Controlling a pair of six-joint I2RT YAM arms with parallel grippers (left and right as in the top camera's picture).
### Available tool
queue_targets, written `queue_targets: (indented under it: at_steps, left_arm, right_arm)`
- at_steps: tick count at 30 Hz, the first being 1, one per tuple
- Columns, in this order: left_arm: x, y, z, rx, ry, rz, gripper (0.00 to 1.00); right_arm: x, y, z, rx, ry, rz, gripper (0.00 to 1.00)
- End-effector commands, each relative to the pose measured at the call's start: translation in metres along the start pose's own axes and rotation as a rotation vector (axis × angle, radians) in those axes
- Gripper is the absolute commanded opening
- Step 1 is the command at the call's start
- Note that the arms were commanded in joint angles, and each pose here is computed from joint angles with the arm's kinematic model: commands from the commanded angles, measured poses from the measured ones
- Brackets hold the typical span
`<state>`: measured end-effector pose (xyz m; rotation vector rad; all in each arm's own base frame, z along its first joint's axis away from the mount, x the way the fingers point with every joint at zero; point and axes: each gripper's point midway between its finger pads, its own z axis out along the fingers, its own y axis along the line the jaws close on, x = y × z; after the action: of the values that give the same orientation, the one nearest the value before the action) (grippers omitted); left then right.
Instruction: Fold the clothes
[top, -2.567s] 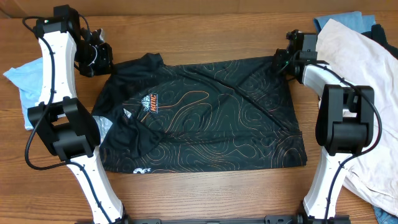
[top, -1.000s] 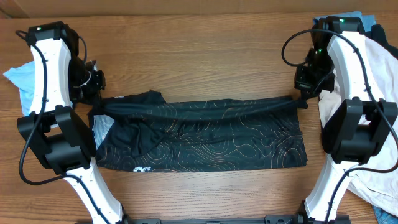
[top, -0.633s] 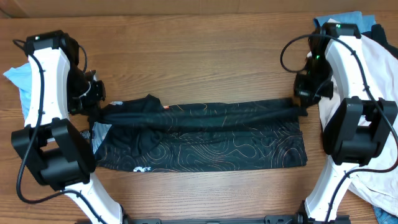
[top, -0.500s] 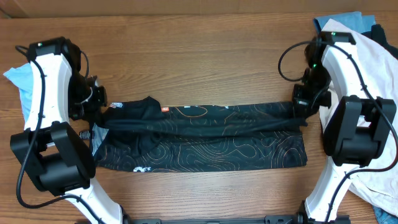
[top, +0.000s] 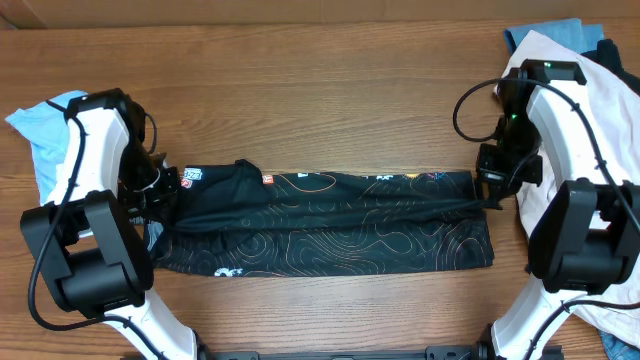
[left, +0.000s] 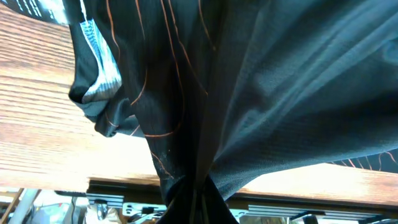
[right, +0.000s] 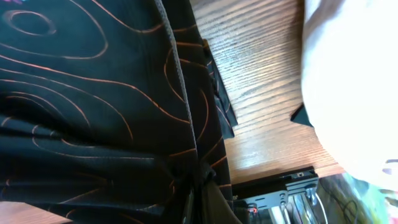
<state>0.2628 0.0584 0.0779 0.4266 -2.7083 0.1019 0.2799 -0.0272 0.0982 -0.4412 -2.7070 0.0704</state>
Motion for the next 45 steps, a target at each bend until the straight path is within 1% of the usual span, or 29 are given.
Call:
queue_targets:
  at_steps: [1,10,21,25,35,36,37,45]
  left_arm:
    - [0.003,0.005,-0.004,-0.016,-0.020,-0.028,0.04]
    - [0.003,0.005,-0.004,-0.016,-0.022,-0.029,0.04]
    - [0.003,0.005,-0.004,-0.016,-0.023,-0.028,0.04]
    - [0.004,0.005,-0.004,-0.017,-0.017,-0.029,0.04]
    - [0.013,0.005,-0.004,-0.019,0.019,-0.030,0.04]
    - [0.015,0.005,-0.004,-0.019,0.026,-0.030,0.04]
    - [0.016,0.006,-0.004,-0.020,0.032,-0.031,0.04]
    - [0.024,0.007,-0.005,-0.026,0.064,-0.035,0.04]
  right_arm:
    - [0.006,-0.007,0.013,0.024,0.028,0.017,0.04]
    - [0.018,-0.009,0.052,0.044,0.100,0.038,0.04]
    - [0.020,-0.011,0.055,0.057,0.108,0.045,0.05]
    - [0.020,-0.011,0.055,0.056,0.105,0.045,0.11]
    - [0.018,-0.011,0.055,0.054,0.097,0.045,0.13]
    - [0.018,-0.010,0.055,0.054,0.097,0.045,0.22]
    - [0.017,-0.010,0.056,0.053,0.094,0.045,0.25]
    - [0.010,-0.009,0.056,0.046,0.065,0.046,0.27]
